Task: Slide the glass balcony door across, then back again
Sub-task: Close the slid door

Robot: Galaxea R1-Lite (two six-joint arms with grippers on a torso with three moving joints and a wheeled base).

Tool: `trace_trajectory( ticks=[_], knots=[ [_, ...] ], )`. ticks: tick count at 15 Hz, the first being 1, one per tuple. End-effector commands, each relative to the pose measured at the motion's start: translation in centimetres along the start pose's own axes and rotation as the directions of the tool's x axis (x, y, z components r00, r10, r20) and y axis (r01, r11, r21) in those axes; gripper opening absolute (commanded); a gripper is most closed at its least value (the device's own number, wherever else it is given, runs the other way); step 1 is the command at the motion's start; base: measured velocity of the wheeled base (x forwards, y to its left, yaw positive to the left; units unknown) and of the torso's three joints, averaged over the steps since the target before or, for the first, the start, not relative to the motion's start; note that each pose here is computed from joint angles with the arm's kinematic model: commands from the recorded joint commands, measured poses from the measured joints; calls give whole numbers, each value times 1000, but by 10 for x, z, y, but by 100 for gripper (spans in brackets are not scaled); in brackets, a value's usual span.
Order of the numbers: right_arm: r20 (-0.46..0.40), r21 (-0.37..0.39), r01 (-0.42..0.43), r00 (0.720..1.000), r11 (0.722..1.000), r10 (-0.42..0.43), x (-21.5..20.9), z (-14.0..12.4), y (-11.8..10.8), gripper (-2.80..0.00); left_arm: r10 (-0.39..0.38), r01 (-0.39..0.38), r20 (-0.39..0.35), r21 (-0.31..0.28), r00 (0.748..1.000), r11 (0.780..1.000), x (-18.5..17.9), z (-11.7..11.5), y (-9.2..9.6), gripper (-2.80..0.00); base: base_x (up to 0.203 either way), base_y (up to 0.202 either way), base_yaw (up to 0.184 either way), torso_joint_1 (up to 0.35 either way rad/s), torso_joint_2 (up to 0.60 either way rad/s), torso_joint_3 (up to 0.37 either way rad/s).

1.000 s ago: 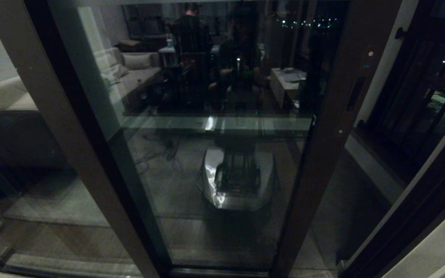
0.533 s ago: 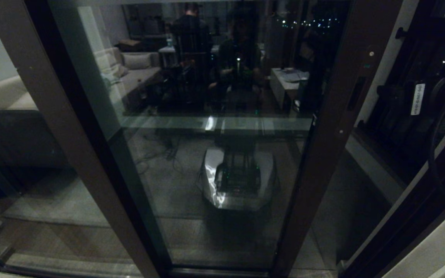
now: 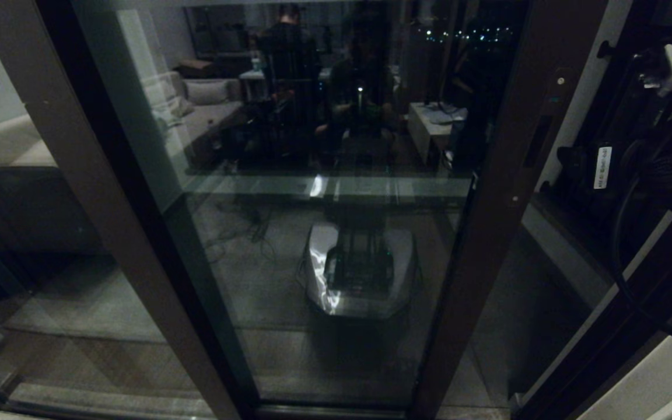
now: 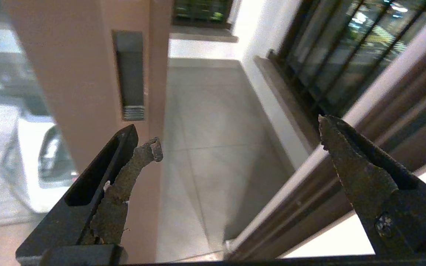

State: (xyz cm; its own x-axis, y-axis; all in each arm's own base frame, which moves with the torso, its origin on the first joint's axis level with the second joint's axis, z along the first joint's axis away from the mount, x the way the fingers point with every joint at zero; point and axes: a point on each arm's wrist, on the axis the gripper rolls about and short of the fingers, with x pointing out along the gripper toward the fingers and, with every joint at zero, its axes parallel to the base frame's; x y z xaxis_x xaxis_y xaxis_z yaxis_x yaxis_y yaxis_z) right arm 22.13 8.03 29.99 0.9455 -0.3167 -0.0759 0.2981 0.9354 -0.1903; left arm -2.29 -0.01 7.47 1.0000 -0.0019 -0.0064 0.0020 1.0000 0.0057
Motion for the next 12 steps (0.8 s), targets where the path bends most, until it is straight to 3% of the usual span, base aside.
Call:
trace_trajectory(
  ticks=[1, 6, 12],
  knots=[
    [-1, -6, 8, 1000, 1000, -8, -5, 0, 8, 0, 0, 0, -1, -1, 1000, 1000, 0, 0, 0, -280, 0, 0, 0, 0, 0, 0],
    [-27, -14, 48, 998, 999, -48, -5, -8, 15, 0, 0, 0, -1, -1, 1000, 1000, 0, 0, 0, -280, 0, 0, 0, 0, 0, 0],
    [-6, -2, 72, 997, 997, -72, 3, 4, 14, 0, 0, 0, -1, 0, 1000, 1000, 0, 0, 0, -280, 0, 0, 0, 0, 0, 0]
  ],
)
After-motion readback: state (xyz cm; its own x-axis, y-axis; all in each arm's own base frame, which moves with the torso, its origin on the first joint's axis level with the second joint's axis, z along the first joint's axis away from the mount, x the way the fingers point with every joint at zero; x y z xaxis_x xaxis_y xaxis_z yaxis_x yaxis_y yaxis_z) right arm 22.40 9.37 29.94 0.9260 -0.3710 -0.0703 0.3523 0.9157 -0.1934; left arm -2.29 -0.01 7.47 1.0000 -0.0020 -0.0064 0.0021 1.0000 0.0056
